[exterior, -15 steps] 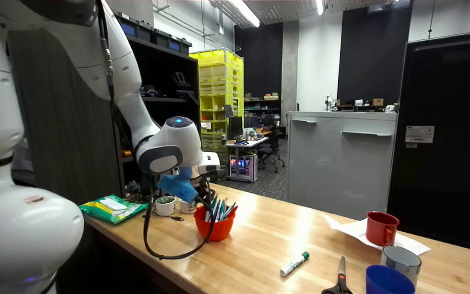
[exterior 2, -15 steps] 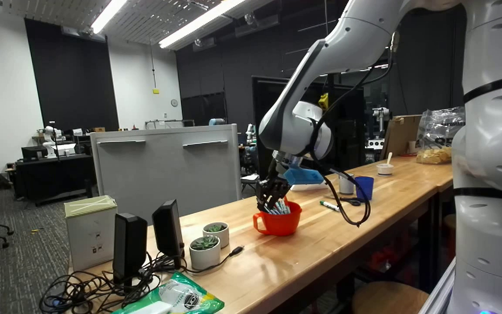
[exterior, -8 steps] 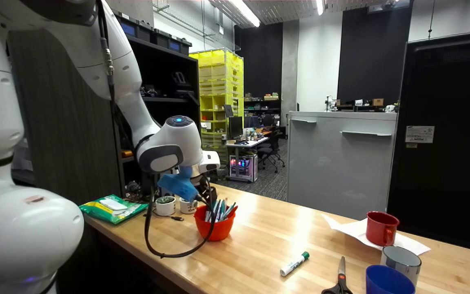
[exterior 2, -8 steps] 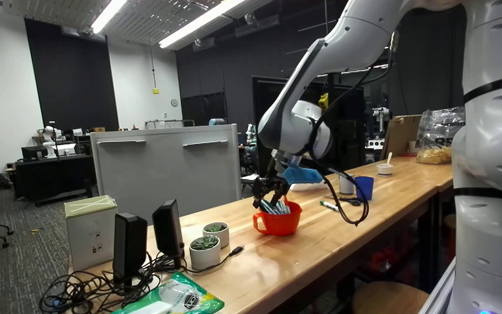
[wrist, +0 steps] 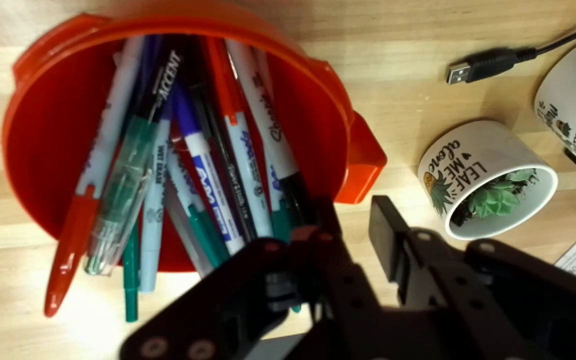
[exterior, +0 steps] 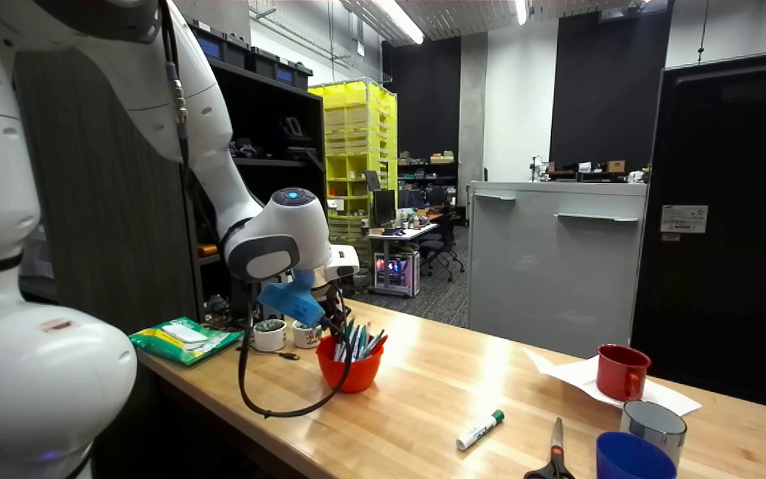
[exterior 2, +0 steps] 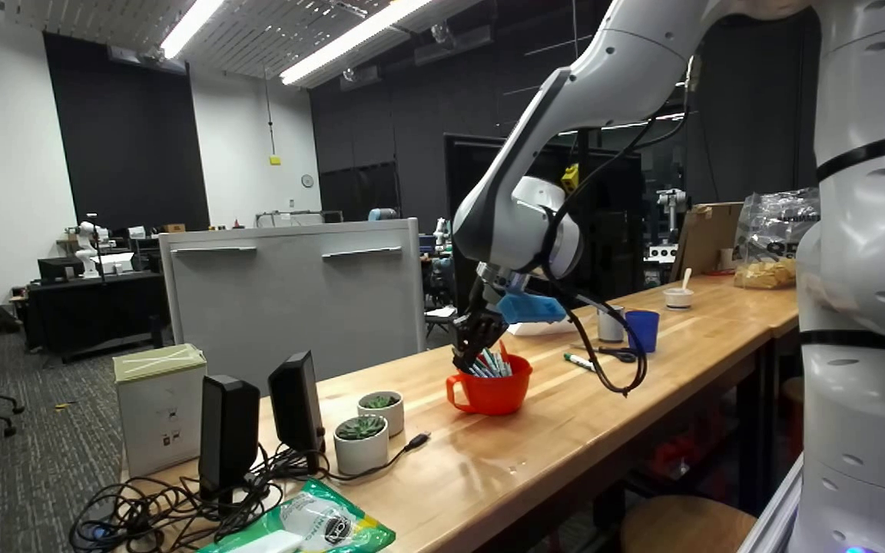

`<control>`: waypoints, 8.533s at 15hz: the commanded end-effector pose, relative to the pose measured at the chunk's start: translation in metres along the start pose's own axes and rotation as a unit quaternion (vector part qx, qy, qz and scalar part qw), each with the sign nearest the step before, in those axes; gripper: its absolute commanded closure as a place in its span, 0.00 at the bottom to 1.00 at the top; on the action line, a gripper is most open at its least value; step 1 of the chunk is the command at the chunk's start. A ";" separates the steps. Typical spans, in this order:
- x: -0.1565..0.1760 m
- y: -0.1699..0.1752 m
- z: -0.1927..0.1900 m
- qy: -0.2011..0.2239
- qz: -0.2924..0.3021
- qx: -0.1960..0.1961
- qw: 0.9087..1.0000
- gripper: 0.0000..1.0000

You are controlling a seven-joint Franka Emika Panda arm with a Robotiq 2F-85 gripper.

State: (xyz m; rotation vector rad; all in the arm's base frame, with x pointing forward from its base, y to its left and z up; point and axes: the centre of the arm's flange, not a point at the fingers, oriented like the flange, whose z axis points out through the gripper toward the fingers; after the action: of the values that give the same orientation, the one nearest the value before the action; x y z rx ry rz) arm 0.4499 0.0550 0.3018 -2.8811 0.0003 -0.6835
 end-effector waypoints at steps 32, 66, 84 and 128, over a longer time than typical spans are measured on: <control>0.011 0.008 0.011 -0.002 -0.009 -0.011 1.000 0.00; 0.019 0.025 0.017 -0.001 0.007 -0.007 1.000 0.00; 0.017 0.030 0.036 -0.025 0.019 0.001 1.000 0.00; 0.026 0.011 -0.003 0.045 -0.003 0.048 0.998 0.94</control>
State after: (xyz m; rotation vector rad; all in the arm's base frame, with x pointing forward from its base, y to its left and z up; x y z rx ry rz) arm 0.4802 0.0408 0.3174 -2.7686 -0.0075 -0.7646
